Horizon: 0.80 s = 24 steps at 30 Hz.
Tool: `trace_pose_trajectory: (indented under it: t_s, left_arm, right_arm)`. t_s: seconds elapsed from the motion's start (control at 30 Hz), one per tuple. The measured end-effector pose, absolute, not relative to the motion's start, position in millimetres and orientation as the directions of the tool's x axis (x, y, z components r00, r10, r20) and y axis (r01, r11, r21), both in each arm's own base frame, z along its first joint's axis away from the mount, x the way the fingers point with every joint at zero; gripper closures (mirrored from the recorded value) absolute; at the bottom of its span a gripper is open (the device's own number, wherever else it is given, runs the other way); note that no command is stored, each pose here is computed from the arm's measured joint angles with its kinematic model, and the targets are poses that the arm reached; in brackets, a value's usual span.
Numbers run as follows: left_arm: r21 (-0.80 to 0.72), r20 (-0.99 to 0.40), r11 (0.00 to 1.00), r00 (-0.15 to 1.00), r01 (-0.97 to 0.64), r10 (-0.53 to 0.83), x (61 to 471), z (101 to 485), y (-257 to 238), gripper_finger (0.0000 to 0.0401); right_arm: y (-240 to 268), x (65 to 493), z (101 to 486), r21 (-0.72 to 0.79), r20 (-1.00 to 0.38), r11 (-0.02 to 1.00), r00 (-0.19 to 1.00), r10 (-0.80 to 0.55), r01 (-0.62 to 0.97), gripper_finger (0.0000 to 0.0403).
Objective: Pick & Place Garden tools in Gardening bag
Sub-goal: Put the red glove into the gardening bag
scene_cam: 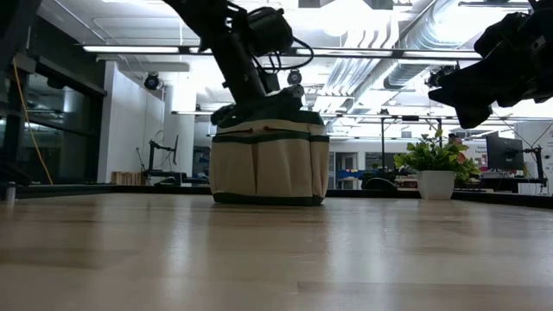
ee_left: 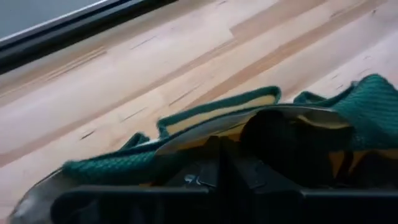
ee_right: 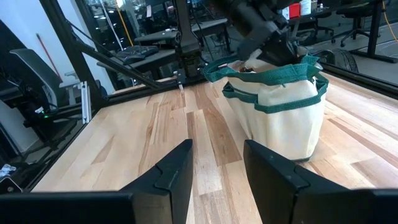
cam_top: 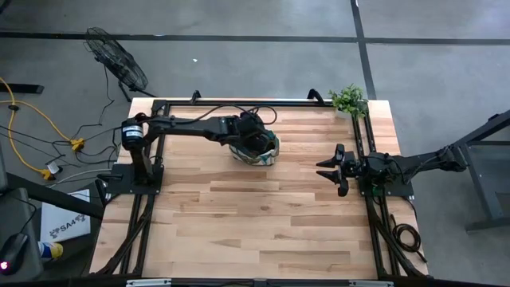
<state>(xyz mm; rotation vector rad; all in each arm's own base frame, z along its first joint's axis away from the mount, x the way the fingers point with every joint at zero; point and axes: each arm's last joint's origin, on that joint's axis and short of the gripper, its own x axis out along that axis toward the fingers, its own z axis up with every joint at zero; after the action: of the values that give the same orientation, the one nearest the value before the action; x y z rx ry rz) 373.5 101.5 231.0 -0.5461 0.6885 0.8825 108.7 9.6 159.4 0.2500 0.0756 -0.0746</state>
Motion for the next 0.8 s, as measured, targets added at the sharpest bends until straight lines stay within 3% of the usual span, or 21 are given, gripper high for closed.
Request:
trace_pose_trajectory:
  t_s: [0.3, 0.47, 0.8]
  left_arm:
    - [-0.116, -0.72, 0.554, 0.454, -0.825, 0.525, 378, 226, 108, 0.0392]
    - [-0.064, -0.686, 0.652, 0.508, -0.755, 0.521, 383, 230, 109, 0.0392]
    - [-0.085, -0.691, 0.831, 0.634, -0.55, 0.348, 390, 232, 101, 0.0392]
  right_arm:
    - [10, 109, 159, 0.244, -0.084, 0.966, 0.994, -0.064, 0.083, 0.0268]
    - [10, 109, 159, 0.244, -0.084, 0.966, 0.994, -0.065, 0.083, 0.0268]
    - [10, 109, 159, 0.244, -0.084, 0.966, 0.994, -0.064, 0.083, 0.0268]
